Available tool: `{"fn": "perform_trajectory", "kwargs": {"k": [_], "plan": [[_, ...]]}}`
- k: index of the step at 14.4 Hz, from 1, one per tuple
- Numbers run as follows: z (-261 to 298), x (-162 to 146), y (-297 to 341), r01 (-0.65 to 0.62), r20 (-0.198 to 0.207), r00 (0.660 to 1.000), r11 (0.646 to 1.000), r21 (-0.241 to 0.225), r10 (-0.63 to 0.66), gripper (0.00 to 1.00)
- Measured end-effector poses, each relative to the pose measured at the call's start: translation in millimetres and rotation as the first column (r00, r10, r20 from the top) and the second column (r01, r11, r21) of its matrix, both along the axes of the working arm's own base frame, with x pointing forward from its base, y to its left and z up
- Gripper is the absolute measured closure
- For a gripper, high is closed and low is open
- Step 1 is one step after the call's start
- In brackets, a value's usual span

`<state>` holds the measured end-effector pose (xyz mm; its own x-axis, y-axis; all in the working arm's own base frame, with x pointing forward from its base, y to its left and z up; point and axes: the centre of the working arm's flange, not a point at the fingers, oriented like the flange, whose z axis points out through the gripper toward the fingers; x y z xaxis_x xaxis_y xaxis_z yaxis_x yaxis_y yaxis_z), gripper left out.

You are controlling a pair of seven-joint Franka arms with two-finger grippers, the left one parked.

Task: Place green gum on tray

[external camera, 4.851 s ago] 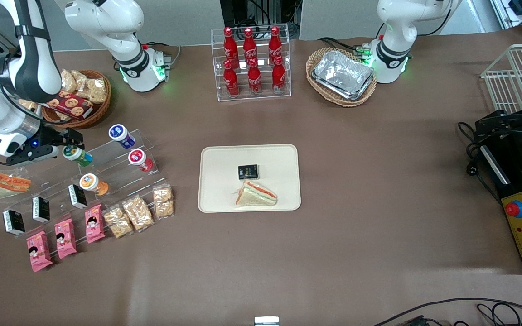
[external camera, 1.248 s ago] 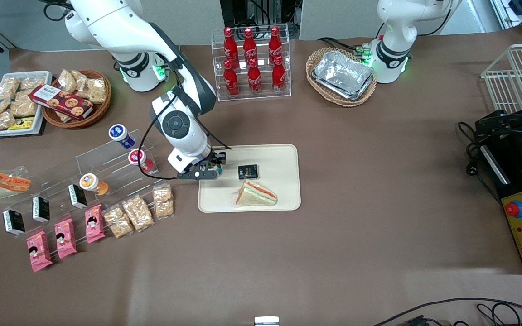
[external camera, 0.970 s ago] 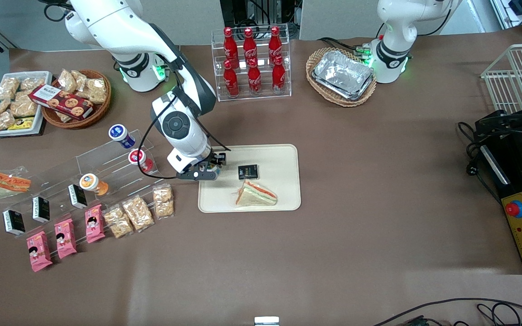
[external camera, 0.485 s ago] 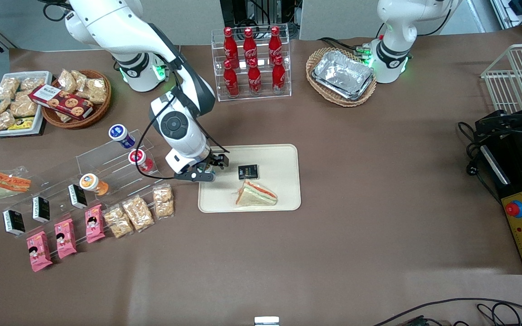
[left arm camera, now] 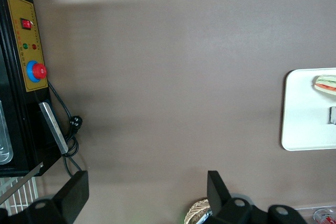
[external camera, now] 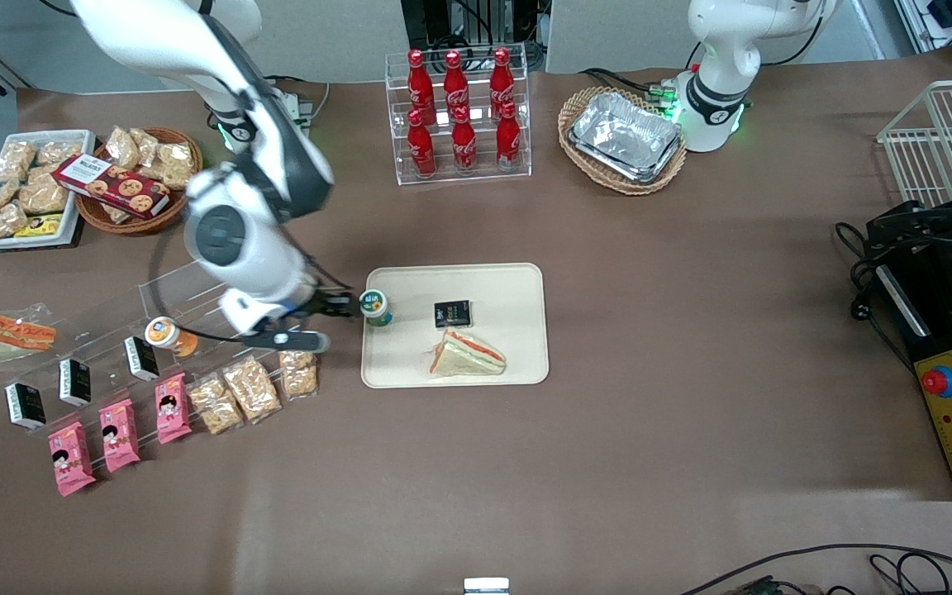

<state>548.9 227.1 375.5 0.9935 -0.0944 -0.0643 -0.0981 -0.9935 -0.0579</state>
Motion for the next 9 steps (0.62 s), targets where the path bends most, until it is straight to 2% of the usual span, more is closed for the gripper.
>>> {"fn": "perform_trajectory", "kwargs": {"k": [2, 6, 9], "plan": [[41.6, 4.4, -44.9, -0.03, 0.006, 1.0, 1.0, 0.009, 0.03, 0.01], [106.8, -4.5, -130.8, -0.103, -0.016, 0.995, 0.994, 0.021, 0.103, 0.0], [149.7, -9.3, -179.0, -0.142, -0.048, 0.988, 0.989, 0.036, 0.143, 0.0]]}}
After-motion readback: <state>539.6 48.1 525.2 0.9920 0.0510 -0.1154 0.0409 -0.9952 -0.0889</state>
